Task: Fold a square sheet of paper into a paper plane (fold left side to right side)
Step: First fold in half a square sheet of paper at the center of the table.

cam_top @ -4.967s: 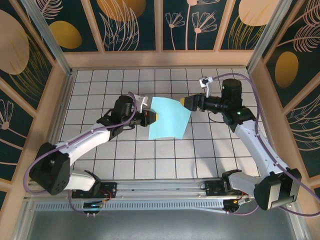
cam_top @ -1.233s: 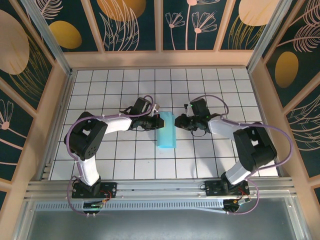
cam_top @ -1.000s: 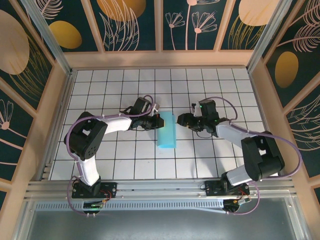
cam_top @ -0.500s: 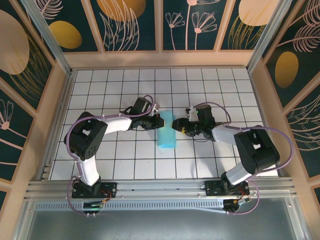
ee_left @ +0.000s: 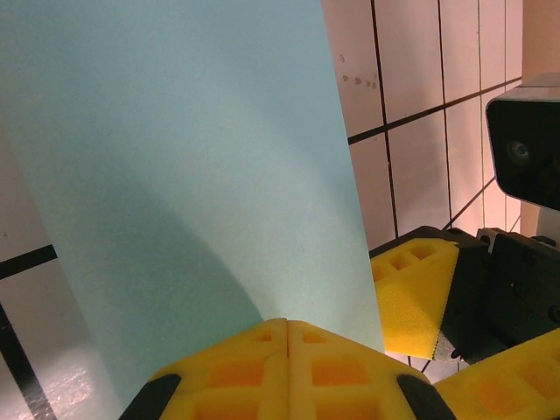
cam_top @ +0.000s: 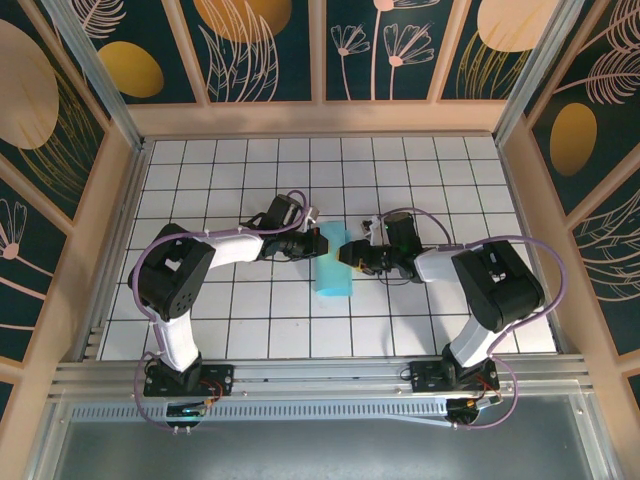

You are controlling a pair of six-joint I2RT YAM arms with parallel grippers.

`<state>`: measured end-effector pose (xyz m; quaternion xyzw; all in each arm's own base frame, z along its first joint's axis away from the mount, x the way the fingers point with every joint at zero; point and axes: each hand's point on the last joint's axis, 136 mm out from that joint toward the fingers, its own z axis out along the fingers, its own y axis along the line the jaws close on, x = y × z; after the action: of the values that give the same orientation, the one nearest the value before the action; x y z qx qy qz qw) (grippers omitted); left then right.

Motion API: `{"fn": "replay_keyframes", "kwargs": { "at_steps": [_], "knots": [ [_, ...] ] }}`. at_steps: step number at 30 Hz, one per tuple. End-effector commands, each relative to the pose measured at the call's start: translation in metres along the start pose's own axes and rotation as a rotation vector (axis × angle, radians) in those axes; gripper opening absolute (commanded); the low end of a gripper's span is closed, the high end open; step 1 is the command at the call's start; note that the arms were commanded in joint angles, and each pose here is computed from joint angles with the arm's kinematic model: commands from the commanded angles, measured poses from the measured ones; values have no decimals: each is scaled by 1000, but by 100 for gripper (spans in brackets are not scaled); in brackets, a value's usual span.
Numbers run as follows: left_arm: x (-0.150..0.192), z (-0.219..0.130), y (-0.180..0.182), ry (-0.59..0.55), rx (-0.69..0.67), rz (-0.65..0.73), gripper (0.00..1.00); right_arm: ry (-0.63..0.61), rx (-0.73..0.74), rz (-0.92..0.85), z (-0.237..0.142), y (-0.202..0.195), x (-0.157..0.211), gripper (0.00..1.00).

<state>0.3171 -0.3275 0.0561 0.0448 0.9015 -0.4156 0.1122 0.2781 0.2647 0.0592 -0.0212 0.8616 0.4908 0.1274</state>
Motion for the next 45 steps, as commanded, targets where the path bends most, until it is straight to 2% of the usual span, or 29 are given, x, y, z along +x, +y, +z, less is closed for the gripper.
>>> {"fn": "replay_keyframes", "kwargs": {
  "at_steps": [1, 9, 14, 20, 21, 27, 37, 45],
  "knots": [
    [3, -1, -3, 0, 3, 5, 2, 0, -38, -27, 4, 10, -5, 45],
    [2, -5, -4, -12, -6, 11, 7, 5, 27, -19, 7, -1, -4, 16],
    [-5, -17, -9, -50, -32, 27, 19, 13, 77, -17, 8, -9, -1, 5],
    [-23, -46, -13, -175, -114, 29, 35, 15, 141, -12, 10, -17, -1, 3],
    [-16, -46, -1, -170, -145, 9, 39, 12, 151, -10, 10, -18, -1, 3],
    [-5, -39, 20, -144, -198, -25, 48, 10, 193, -6, 11, -24, -1, 3],
    [11, -9, 21, -58, -139, -39, 53, 24, 215, -10, 14, -27, 1, 3],
    [19, 6, 33, -26, -183, -47, 53, 28, 223, -15, 15, -27, 2, 3]
  ]
}}
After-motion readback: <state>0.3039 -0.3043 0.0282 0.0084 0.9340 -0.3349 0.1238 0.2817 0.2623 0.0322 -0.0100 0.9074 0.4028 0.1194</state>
